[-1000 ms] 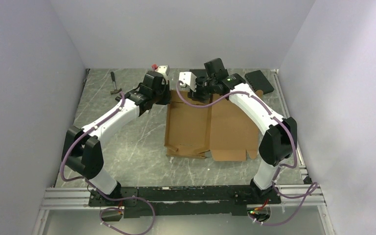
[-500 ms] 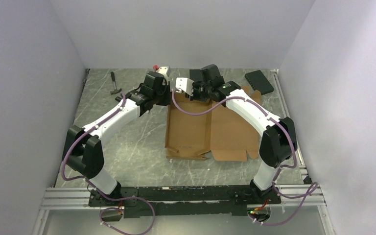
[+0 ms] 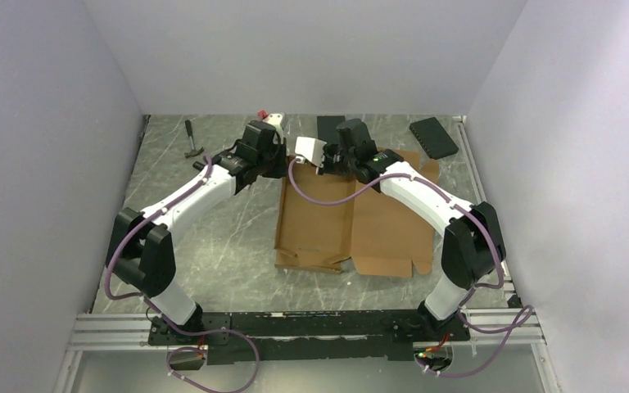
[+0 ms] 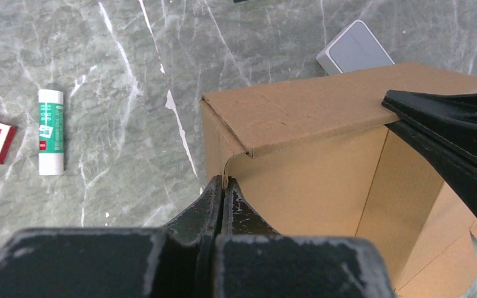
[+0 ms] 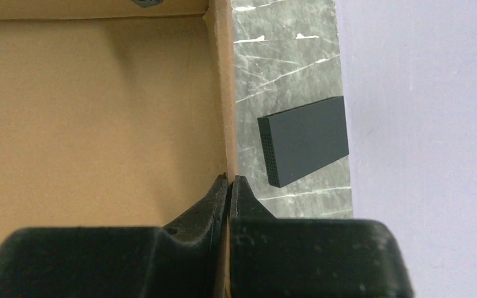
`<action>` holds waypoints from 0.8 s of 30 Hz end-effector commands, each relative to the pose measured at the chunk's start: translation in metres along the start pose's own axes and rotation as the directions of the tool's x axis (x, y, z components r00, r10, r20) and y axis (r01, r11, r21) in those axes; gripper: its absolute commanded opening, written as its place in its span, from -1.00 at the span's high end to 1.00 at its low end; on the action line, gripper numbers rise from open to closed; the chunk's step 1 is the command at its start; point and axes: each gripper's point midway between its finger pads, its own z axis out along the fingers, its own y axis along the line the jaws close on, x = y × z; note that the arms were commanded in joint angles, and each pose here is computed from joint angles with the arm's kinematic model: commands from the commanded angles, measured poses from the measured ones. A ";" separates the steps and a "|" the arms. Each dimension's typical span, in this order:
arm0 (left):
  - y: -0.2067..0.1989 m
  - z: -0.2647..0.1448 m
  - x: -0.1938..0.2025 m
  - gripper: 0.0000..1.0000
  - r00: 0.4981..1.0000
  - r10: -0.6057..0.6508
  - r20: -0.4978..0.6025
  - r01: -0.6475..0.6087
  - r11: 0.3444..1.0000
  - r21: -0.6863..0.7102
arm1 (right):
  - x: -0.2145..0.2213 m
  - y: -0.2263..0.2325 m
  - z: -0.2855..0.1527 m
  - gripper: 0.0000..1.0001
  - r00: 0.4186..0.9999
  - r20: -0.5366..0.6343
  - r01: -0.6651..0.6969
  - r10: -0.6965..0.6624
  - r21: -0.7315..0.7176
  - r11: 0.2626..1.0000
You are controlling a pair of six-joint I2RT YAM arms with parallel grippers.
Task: Fold the paper box
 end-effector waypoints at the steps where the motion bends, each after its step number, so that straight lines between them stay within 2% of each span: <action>1: -0.030 -0.001 -0.022 1.00 0.997 -0.009 0.071 0.000 0.992 0.127 | -0.010 0.004 -0.005 1.00 0.999 0.035 -0.027 0.026 0.013 1.000; 11: -0.052 0.007 -0.015 1.00 1.000 0.003 0.015 -0.006 0.969 0.248 | -0.004 0.022 0.009 1.00 0.995 0.028 -0.090 0.091 -0.060 0.994; 21: -0.036 0.036 0.007 0.99 0.996 -0.022 -0.084 0.038 0.981 0.193 | 0.035 0.033 0.035 1.00 0.984 -0.080 -0.163 0.159 -0.034 0.986; 24: -0.031 0.041 0.009 0.99 0.995 -0.037 -0.094 0.053 0.982 0.181 | 0.042 0.033 0.038 0.87 0.981 -0.097 -0.174 0.171 -0.027 0.984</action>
